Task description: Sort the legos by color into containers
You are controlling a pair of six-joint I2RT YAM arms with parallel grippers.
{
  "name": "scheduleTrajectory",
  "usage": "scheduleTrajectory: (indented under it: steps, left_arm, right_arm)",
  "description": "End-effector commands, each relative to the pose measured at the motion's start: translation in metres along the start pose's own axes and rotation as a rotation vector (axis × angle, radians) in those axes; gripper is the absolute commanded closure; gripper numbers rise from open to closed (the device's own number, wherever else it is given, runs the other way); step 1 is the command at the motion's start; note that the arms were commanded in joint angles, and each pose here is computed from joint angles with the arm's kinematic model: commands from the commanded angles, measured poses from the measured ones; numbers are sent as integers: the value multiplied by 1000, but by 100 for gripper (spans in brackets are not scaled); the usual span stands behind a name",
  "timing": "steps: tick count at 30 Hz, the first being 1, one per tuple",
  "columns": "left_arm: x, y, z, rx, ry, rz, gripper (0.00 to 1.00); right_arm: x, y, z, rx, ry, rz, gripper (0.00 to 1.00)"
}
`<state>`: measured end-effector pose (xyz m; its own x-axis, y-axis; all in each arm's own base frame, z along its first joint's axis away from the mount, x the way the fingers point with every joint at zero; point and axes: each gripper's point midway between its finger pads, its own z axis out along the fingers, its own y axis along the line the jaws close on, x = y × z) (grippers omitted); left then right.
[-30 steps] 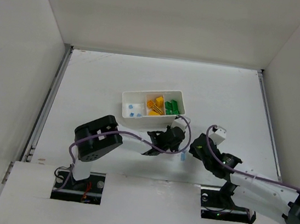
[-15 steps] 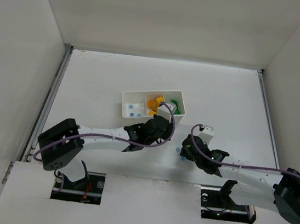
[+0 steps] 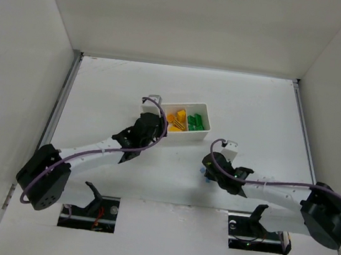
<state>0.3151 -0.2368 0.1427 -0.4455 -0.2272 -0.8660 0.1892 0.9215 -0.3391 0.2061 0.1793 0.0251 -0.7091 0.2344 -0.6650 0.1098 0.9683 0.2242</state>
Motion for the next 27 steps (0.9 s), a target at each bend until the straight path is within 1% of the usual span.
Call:
scheduleTrajectory:
  steps: [1,4,8,14,16,18,23,27]
  left_arm:
    - [-13,18,4,-48,-39,-32,86]
    - [-18,37,12,-116,-60,-30,86]
    - [-15,54,24,-178,-46,-16,84]
    - [-8,57,33,-198,-28,-8,66]
    - [-12,54,30,-187,-40,-11,63]
    - [-16,50,24,-174,-56,-16,63]
    - [-27,44,-5,-122,-106,-47,63]
    - [-25,49,-35,-101,-128,-87,64]
  right_arm:
    - [-18,16,1,-19,-58,23,74]
    - [-18,17,1,-10,-66,13,77]
    - [-24,18,-4,-18,-90,8,78]
    - [-49,34,-22,-90,-149,11,78]
    - [-61,45,-30,-131,-168,15,78]
    - [-73,62,-38,-181,-184,12,78]
    - [-115,132,-57,-353,-254,-27,78]
    - [-141,193,-55,-455,-294,-66,78]
